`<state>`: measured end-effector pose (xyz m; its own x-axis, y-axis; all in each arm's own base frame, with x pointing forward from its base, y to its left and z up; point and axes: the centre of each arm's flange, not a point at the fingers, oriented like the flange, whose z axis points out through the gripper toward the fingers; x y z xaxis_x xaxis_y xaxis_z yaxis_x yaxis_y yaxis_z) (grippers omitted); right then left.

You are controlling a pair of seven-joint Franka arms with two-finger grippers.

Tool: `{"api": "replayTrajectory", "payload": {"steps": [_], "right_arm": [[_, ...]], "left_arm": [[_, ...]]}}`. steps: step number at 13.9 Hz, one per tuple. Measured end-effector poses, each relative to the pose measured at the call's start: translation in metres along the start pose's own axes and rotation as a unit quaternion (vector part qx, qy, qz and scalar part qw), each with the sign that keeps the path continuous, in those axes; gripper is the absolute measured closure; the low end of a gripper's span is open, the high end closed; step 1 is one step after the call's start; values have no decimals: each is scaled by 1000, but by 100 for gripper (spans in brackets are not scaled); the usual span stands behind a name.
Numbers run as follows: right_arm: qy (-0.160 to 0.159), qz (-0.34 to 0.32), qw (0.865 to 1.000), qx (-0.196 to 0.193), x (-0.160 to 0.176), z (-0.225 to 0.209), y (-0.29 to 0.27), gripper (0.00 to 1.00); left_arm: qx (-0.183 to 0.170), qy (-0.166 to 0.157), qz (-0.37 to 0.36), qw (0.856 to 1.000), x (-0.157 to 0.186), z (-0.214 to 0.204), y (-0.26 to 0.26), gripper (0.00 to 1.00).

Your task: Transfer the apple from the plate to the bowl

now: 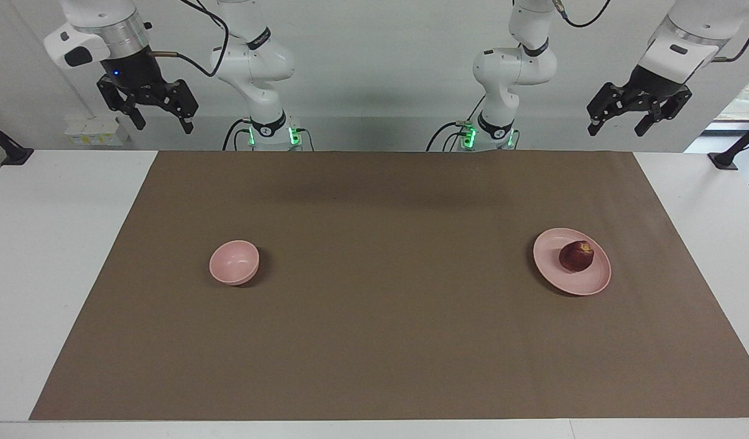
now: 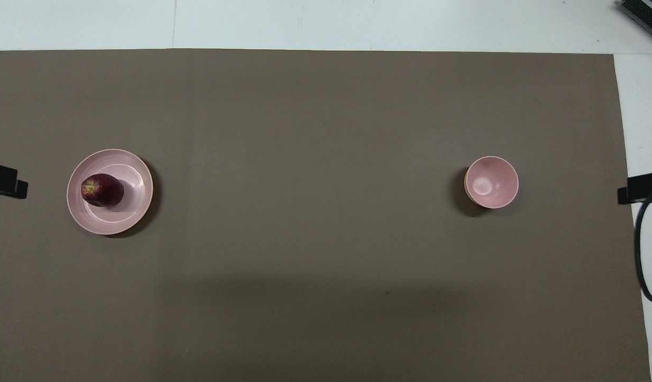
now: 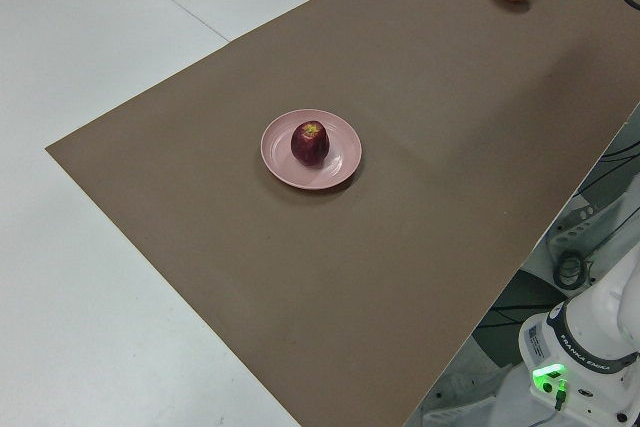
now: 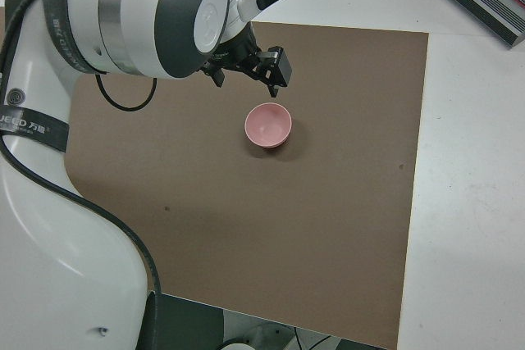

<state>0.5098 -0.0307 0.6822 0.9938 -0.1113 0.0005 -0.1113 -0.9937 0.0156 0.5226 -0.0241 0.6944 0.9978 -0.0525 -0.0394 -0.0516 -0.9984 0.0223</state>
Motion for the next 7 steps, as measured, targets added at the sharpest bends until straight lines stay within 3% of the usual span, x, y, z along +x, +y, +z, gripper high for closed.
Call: {"api": "replayTrajectory", "payload": {"steps": [7], "right_arm": [[0,0,1000,0,0,0,0,0]], "left_arm": [[0,0,6,1000,-2,0,6,0]]}}
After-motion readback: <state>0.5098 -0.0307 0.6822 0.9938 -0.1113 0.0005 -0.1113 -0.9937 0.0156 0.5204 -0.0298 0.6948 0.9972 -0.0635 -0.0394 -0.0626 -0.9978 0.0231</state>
